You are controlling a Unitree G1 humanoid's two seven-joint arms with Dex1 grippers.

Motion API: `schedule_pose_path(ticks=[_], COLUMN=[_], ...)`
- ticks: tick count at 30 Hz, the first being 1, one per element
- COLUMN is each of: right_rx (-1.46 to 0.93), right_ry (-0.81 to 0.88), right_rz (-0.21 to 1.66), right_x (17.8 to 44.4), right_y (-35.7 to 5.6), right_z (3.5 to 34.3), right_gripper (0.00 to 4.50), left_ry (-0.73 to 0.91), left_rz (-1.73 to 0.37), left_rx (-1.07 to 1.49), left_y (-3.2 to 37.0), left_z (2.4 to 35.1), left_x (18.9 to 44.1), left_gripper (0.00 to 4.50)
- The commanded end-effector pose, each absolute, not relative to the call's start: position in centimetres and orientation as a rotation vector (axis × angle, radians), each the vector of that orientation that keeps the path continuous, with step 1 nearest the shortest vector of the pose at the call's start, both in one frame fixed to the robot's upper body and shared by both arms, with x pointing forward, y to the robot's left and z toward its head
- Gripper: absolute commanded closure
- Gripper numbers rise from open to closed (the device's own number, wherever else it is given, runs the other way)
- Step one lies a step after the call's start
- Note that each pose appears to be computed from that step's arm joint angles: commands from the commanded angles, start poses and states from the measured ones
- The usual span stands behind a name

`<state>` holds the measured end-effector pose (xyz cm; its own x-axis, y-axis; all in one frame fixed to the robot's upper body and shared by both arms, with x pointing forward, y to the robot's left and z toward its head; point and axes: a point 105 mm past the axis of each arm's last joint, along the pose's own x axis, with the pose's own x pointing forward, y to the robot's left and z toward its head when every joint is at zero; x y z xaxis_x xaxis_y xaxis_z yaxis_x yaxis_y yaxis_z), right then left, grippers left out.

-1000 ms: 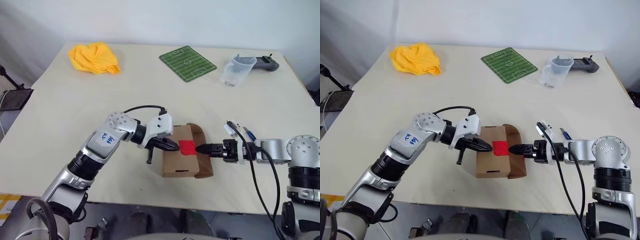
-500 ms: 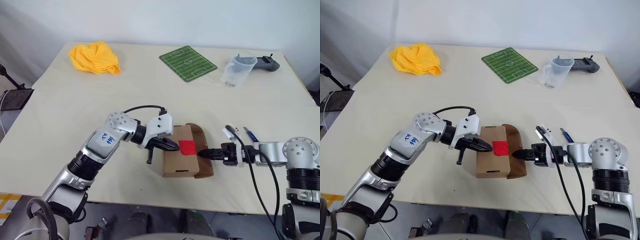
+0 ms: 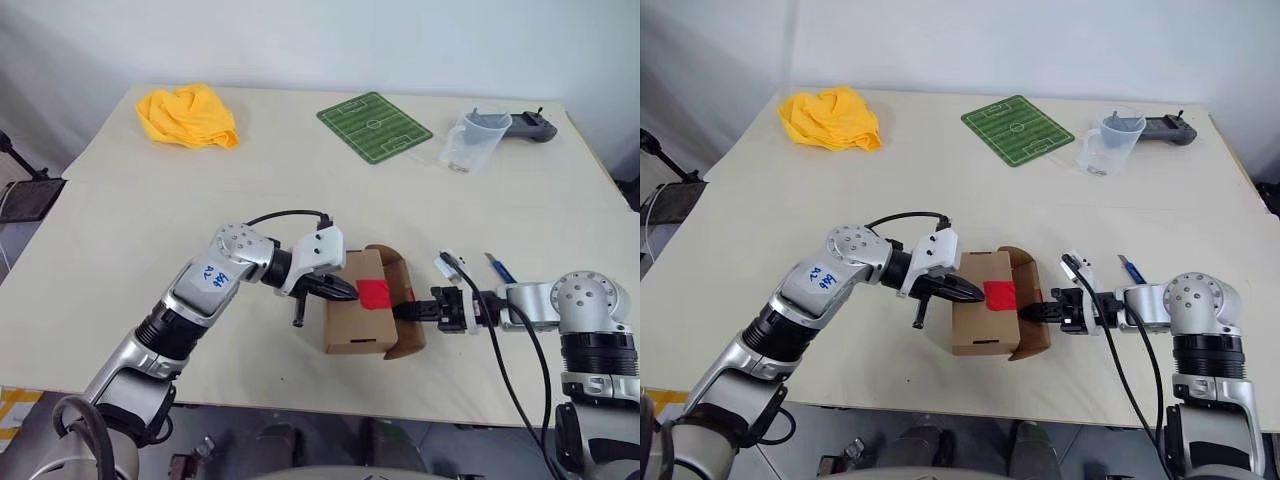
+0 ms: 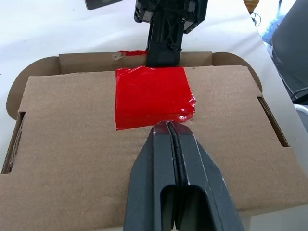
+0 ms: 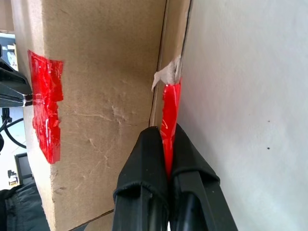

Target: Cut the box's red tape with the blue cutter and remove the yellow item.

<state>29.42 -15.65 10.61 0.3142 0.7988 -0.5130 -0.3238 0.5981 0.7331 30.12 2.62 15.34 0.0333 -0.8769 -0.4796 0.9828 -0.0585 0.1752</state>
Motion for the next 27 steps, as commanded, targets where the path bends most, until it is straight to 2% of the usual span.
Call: schedule_pose_path(ticks=[1, 12, 18, 27], right_rx=[0.407, 0.148, -0.041, -0.218], right_ry=[0.887, 0.786, 0.727, 0.709], right_rz=[0.734, 0.726, 0.649, 0.635], right_x=[30.4, 29.0, 28.6, 27.7], right_y=[-17.7, -19.2, -19.4, -17.4], right_z=[14.3, 20.7, 23.7, 23.8], right_gripper=[4.48, 4.48, 4.48, 4.48], left_ry=[0.320, 0.218, 0.132, 0.088], left_rz=[-1.507, -1.550, -1.521, -1.490], left_rx=[0.538, 0.450, 0.373, 0.311], left_y=[2.8, -1.5, -4.7, -7.3], left_z=[13.2, 13.6, 14.4, 14.9], left_x=[30.5, 30.7, 31.5, 32.1], left_gripper=[4.50, 4.50, 4.50, 4.50])
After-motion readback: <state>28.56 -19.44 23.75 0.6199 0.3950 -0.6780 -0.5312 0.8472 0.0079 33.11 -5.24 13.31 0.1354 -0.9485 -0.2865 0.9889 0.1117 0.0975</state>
